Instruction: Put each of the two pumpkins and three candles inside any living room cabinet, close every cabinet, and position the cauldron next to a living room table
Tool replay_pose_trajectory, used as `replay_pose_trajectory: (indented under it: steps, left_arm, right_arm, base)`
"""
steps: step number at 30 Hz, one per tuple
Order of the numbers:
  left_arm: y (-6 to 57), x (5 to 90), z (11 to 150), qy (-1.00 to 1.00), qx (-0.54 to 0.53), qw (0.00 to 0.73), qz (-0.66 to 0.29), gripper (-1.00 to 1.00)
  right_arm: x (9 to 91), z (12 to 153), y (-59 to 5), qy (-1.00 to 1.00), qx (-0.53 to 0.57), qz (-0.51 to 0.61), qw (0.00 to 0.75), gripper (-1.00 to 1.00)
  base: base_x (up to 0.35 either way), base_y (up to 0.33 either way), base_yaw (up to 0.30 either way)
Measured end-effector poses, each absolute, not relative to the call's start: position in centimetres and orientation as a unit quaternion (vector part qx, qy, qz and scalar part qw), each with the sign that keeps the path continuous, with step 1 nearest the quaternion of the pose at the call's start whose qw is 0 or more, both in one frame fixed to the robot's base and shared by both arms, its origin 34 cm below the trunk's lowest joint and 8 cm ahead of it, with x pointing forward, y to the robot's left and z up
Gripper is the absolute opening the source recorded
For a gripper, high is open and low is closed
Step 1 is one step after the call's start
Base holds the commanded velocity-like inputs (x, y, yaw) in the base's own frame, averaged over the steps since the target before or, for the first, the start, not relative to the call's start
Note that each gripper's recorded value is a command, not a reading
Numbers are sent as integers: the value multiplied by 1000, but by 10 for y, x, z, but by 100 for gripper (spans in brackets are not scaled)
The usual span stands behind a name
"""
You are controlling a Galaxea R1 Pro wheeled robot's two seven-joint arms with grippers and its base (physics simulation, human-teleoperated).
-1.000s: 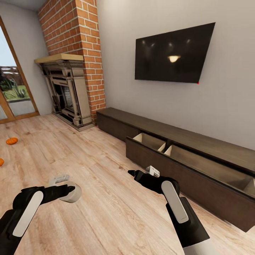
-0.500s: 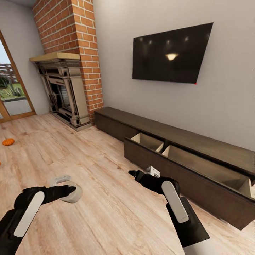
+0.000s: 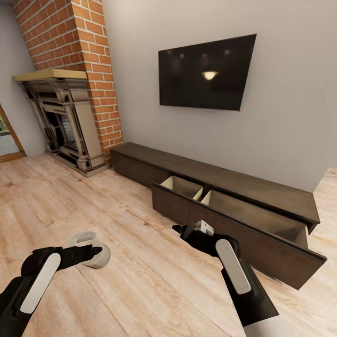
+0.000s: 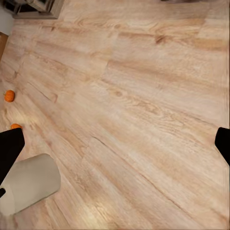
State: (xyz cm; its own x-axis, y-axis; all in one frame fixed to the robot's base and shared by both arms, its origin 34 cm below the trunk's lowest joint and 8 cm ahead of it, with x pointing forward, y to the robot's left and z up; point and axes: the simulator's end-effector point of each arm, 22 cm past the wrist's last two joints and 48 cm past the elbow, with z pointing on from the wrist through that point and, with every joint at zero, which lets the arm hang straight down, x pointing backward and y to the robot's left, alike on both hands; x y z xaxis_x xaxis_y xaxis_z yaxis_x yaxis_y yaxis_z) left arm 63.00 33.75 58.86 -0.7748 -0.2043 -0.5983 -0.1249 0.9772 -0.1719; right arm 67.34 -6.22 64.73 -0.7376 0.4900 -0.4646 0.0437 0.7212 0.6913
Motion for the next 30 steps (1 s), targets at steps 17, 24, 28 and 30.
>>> replay_pose_trajectory:
  steps: [17, 24, 28, 30]
  left_arm:
    - [334, 636, 622, 941, -82, 321, -61, -100]
    - [333, 639, 637, 942, -81, 321, -61, -100]
    - [332, 640, 644, 942, -80, 320, -62, -100]
    - [329, 641, 648, 942, -78, 319, -63, -100]
  right_arm:
    - [680, 671, -71, 874, 157, 331, 321, 100]
    - [682, 684, -72, 874, 158, 332, 318, 100]
    - [683, 691, -73, 874, 158, 332, 318, 100]
    - [684, 695, -75, 874, 159, 330, 319, 100]
  base:
    - [0, 0, -284]
    - [0, 0, -284]
    - [0, 0, -284]
    - [0, 0, -284]
